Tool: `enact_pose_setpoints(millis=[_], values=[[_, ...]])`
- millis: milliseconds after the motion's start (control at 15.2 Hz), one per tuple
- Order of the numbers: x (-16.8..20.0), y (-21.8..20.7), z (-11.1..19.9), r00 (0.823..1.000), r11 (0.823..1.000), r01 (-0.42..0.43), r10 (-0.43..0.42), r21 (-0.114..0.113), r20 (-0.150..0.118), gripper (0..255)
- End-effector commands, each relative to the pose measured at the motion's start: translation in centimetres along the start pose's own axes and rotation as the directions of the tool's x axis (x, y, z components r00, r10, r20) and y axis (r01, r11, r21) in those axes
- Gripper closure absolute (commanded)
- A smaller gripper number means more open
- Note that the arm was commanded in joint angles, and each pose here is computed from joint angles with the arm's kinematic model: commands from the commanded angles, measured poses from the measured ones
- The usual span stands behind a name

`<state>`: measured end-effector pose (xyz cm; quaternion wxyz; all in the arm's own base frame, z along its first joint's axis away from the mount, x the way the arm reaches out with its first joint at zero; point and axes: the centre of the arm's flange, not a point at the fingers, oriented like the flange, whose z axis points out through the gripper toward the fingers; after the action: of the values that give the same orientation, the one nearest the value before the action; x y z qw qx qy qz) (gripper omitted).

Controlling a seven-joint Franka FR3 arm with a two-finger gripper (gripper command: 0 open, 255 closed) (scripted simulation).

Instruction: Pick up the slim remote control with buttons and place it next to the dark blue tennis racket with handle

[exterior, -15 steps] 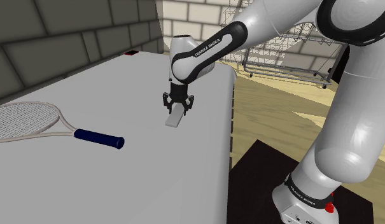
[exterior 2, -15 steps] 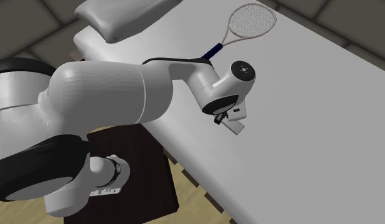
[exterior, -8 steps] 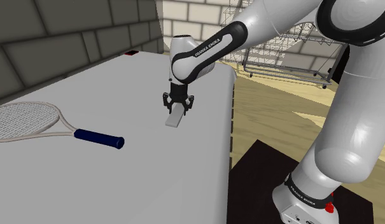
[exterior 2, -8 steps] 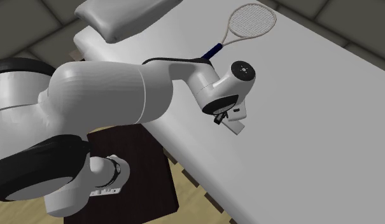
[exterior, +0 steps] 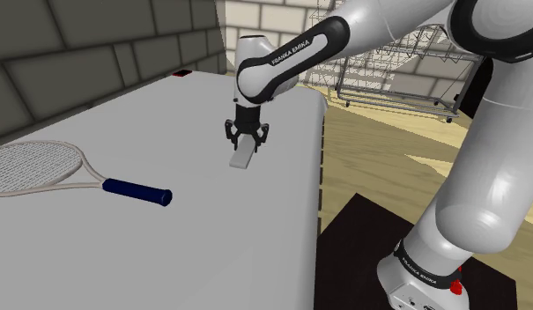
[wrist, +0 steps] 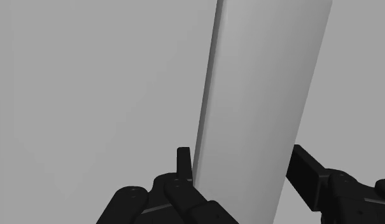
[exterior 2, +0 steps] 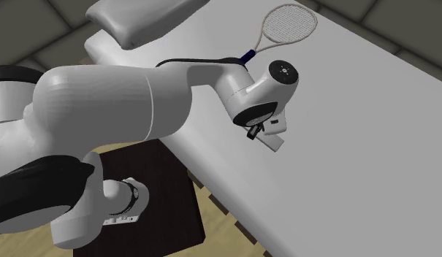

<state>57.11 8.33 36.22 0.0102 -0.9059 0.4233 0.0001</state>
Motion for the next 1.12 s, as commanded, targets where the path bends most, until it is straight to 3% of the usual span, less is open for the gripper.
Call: enact_pose_setpoints(millis=[0,1056], values=[[0.0,0.1,-1.1,1.0,1.0,0.0,0.0,0.0,0.0,255],[-0.2,-1.4,-8.6,1.0,1.0,0.0,0.0,0.0,0.0,255]])
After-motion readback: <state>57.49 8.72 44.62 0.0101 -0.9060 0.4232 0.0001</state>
